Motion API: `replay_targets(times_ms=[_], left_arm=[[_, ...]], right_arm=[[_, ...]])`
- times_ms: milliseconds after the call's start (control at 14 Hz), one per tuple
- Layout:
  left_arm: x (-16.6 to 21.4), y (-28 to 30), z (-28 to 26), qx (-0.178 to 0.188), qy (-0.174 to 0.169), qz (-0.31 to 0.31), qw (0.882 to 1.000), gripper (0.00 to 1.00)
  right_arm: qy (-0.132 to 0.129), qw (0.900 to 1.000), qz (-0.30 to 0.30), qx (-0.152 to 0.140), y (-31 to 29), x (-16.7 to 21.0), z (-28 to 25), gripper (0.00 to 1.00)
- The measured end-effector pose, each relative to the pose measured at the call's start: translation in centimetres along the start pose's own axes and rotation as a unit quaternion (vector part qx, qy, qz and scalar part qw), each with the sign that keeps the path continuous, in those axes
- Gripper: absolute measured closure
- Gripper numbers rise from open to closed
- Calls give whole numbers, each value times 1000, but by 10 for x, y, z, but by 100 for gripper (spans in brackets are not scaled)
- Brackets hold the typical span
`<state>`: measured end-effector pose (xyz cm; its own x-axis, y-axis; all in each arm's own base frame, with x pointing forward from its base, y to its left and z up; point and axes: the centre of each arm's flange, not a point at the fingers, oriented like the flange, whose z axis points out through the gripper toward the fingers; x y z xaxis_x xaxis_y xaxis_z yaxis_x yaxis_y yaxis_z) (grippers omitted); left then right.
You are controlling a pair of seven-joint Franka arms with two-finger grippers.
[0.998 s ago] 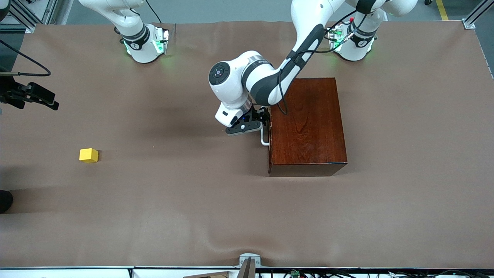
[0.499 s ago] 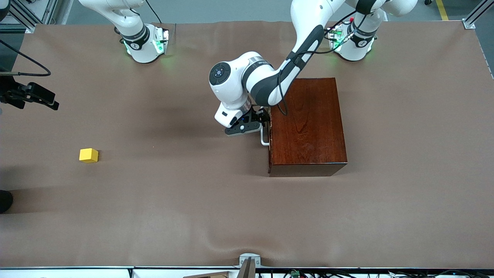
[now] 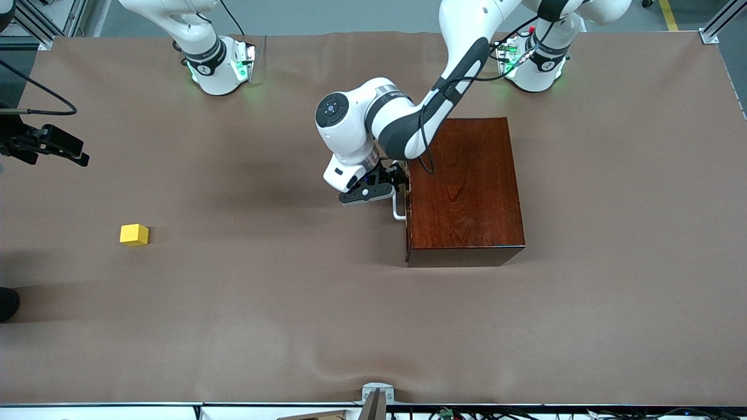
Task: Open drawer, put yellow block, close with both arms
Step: 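Pull the drawer handle outward with the left gripper to open drawer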
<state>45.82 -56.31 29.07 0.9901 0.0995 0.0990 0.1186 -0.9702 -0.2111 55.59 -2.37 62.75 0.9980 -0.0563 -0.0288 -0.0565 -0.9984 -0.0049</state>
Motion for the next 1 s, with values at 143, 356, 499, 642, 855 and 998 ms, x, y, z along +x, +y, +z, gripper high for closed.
replay_targets(times_ms=[143, 356, 499, 642, 855, 998], left_arm=[[-1, 2, -1, -6, 2, -6, 1000, 0], [-3, 6, -4, -16, 6, -5, 1000, 0], [-4, 8, -6, -24, 9, -4, 1000, 0], [-7, 12, -8, -32, 13, -1, 999, 0], [-9, 17, -11, -43, 17, -1, 999, 0], [-11, 19, -11, -48, 19, -5, 999, 0]], right_arm=[[0, 1000, 0, 0, 0, 0, 0, 0], [0, 1000, 0, 0, 0, 0, 0, 0], [0, 1000, 0, 0, 0, 0, 0, 0], [0, 1000, 0, 0, 0, 0, 0, 0], [0, 1000, 0, 0, 0, 0, 0, 0], [0, 1000, 0, 0, 0, 0, 0, 0]])
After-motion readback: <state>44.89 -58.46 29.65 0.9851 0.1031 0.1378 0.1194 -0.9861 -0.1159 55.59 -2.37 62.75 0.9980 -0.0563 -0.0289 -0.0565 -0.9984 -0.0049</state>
